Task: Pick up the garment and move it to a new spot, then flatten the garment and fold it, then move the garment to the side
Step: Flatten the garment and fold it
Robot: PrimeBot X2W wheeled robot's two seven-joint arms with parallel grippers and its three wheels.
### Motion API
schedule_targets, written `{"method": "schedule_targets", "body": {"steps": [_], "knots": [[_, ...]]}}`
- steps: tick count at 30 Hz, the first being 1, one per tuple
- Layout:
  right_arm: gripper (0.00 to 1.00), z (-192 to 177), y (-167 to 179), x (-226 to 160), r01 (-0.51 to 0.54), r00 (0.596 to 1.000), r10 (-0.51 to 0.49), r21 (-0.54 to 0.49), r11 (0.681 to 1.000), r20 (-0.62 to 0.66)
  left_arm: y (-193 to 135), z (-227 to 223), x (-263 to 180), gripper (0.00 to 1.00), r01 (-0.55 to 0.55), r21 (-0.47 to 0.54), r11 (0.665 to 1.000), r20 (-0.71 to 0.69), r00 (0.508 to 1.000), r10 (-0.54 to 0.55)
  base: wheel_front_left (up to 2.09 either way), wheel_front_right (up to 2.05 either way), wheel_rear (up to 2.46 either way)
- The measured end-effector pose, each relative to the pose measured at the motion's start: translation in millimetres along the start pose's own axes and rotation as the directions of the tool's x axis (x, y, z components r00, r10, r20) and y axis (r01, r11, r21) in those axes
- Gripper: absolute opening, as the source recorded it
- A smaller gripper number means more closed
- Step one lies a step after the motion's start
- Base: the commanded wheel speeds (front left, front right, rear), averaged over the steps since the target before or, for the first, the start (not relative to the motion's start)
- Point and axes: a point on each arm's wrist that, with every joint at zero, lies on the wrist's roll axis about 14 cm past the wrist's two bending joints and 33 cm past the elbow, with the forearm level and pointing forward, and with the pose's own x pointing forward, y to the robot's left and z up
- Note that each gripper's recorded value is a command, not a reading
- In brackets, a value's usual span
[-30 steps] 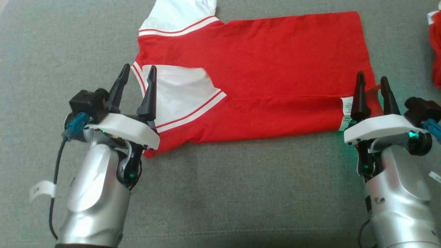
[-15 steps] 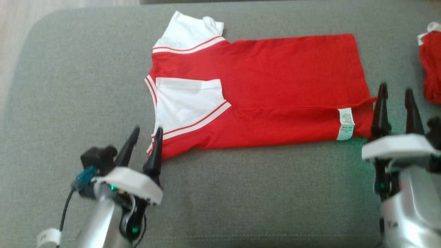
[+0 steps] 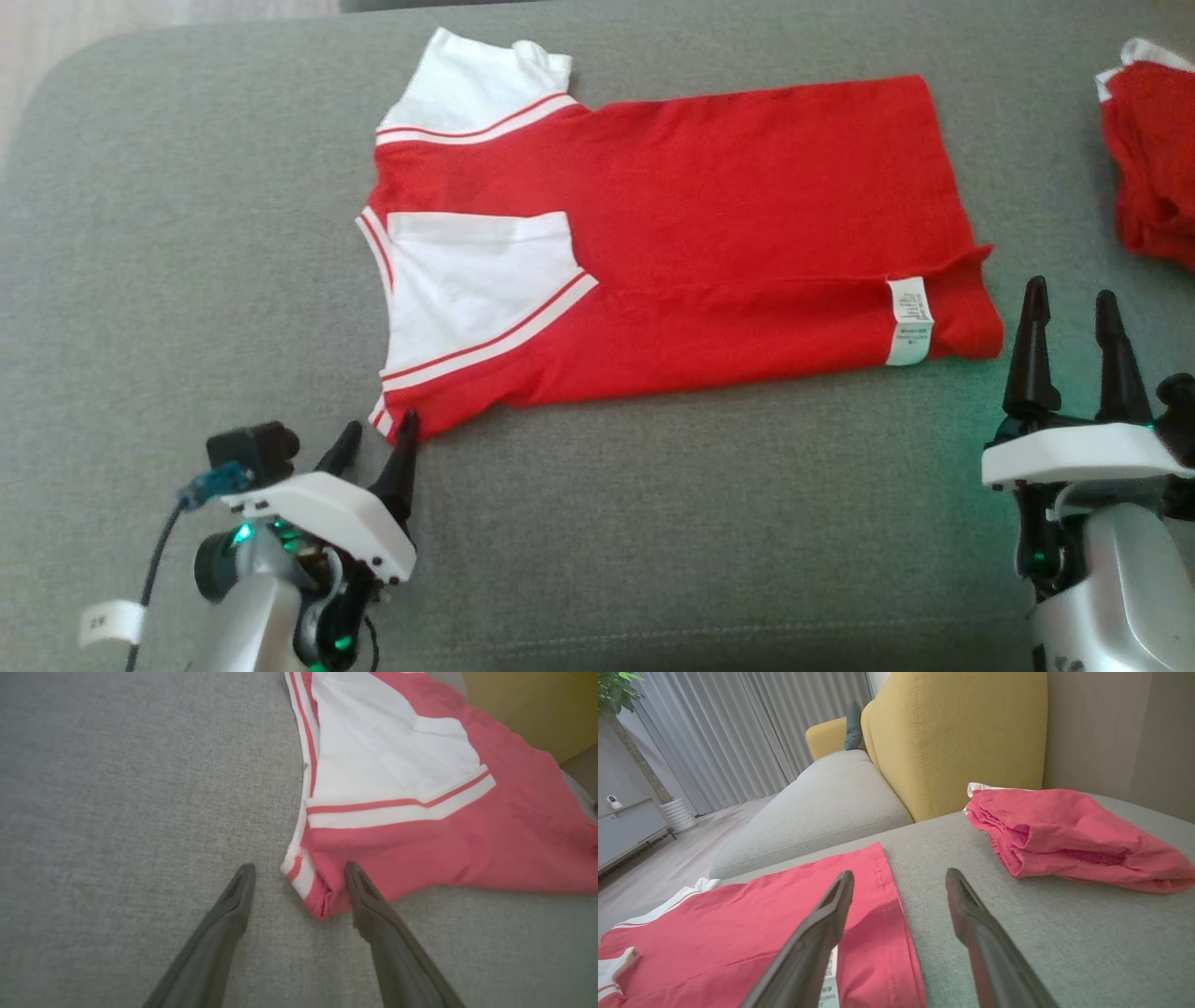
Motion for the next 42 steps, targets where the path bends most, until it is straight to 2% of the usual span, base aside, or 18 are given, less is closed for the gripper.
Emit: {"method": "schedule_targets", "body": {"steps": [6, 7, 8, 9, 10, 15, 23, 24, 25, 28, 34, 38, 42], "knots": [[1.00, -4, -11, -3, 0.029, 0.999, -0.030, -0.004, 1.000, -0.012, 0, -5, 10, 1.00, -0.006, -0.018, 1.000, -0.054, 0.999, 0.005, 0.00, 0.00, 0.00], [1.00, -6, -12, -4, 0.034, 0.999, -0.034, -0.004, 0.999, -0.020, 0, -4, 11, 0.84, -0.004, -0.019, 1.000, -0.054, 0.999, 0.003, 0.00, 0.00, 0.00], [1.00, -11, -14, -5, 0.038, 0.998, -0.039, -0.005, 0.999, -0.043, 0, -4, 12, 0.39, -0.003, -0.022, 1.000, -0.054, 0.999, 0.001, 0.00, 0.00, 0.00], [1.00, -17, -15, -6, 0.042, 0.996, -0.042, -0.010, 0.999, -0.074, 0, -4, 13, 0.14, -0.003, -0.021, 1.000, -0.054, 0.999, 0.002, 0.00, 0.00, 0.00], [1.00, -23, -17, -8, 0.046, 0.994, -0.047, -0.013, 0.999, -0.101, -1, -4, 13, 0.00, 0.002, -0.021, 1.000, -0.054, 0.999, -0.003, 0.00, 0.00, 0.00], [1.00, -56, -21, -12, 0.056, 0.967, -0.064, -0.038, 0.998, -0.248, -3, 4, 12, 0.00, 0.011, -0.023, 1.000, 0.000, 1.000, -0.011, 0.00, 0.00, 0.00], [1.00, -92, -2, 5, 0.034, 0.909, -0.027, 0.009, 0.999, -0.415, -2, 24, 6, 0.00, 0.012, -0.026, 1.000, 0.095, 0.995, -0.010, 0.00, 0.00, 0.00], [0.80, -94, 0, 6, 0.033, 0.903, -0.024, 0.013, 0.999, -0.428, -2, 25, 5, 0.00, 0.013, -0.026, 1.000, 0.103, 0.995, -0.010, 0.00, 0.00, 0.00], [0.55, -94, 1, 8, 0.035, 0.902, -0.021, 0.024, 0.999, -0.431, -2, 27, 4, 0.00, 0.014, -0.022, 1.000, 0.114, 0.993, -0.011, 0.00, 0.00, 0.00], [0.00, -92, 4, 12, 0.037, 0.901, -0.012, 0.049, 0.998, -0.434, -7, 35, 2, 0.00, 0.030, -0.012, 0.999, 0.154, 0.988, -0.028, 0.00, 0.00, 0.00], [0.00, -83, 7, 9, 0.033, 0.908, -0.004, 0.062, 0.998, -0.419, -16, 52, -4, 0.00, 0.054, 0.021, 0.998, 0.215, 0.975, -0.058, 0.00, 0.00, 0.00], [0.00, -63, 2, 3, 0.033, 0.924, -0.009, 0.057, 0.998, -0.383, -23, 68, -16, 0.00, 0.079, 0.058, 0.995, 0.273, 0.958, -0.092, 0.00, 0.00, 0.00], [0.00, -54, -6, -16, 0.031, 0.918, -0.016, 0.032, 0.999, -0.397, -22, 61, -34, 0.00, 0.084, 0.083, 0.993, 0.257, 0.961, -0.103, 0.00, 0.00, 0.00]]}}
